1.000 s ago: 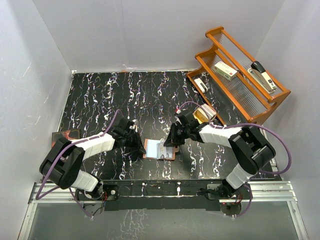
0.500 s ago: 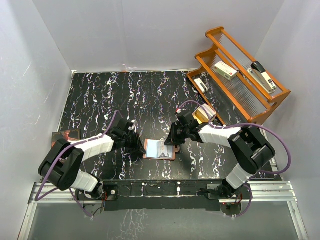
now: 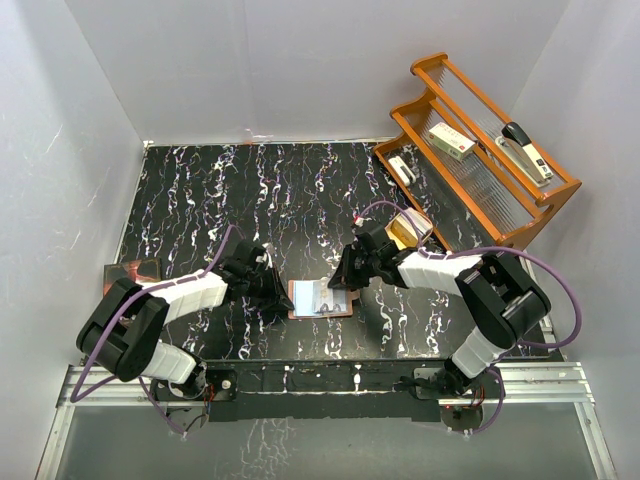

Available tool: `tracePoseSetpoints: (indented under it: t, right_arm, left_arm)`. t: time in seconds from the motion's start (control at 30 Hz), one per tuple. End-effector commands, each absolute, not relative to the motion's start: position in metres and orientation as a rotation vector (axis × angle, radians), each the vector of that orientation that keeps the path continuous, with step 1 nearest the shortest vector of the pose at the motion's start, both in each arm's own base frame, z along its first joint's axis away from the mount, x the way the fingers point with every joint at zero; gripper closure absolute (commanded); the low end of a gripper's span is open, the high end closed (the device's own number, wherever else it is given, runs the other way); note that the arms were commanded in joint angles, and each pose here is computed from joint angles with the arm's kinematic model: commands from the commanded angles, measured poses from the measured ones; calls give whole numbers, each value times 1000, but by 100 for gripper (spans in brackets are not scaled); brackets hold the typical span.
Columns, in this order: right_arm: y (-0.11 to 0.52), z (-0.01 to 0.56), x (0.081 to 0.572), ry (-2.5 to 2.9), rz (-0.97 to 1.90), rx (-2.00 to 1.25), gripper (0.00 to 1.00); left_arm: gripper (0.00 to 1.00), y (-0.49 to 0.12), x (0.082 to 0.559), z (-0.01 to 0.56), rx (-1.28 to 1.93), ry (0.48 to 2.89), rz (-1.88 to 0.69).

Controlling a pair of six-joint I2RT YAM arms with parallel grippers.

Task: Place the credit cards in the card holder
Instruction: Insert the credit card into the card holder.

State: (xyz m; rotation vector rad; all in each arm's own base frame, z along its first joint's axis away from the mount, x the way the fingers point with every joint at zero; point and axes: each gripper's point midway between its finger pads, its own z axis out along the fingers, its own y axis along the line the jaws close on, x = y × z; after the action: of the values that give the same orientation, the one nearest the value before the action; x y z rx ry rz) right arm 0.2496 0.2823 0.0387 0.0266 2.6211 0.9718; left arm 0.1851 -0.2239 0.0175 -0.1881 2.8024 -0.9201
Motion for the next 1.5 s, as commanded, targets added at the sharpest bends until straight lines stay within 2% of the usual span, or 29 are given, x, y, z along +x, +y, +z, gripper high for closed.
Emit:
tracePoseSetpoints:
  t: [0.0,0.53,0.67,0.83,1.07,1.47]
  right_arm:
    - [284,36,252,2596,962,54,100]
    - [303,22,233,2673,960,-36,99]
    - [305,29,237,2671,930,-67,79]
    - [298,56,246,2653,829,-158,64]
    - [306,71,225,2646,970,-141,54]
    - [319,57,216,2660,1007,-131,53]
  left_arm:
    - [100,-227,174,17,-217,2836,-968]
    - [100,-227,174,14,-218,2840,-963]
    - [100,-227,175,16,-222,2837,-967]
    - [100,-228,178,23,-213,2818,-968]
    - [99,-227,177,21,-220,2822,-960]
    - [99,-228,179,20,-215,2822,-959]
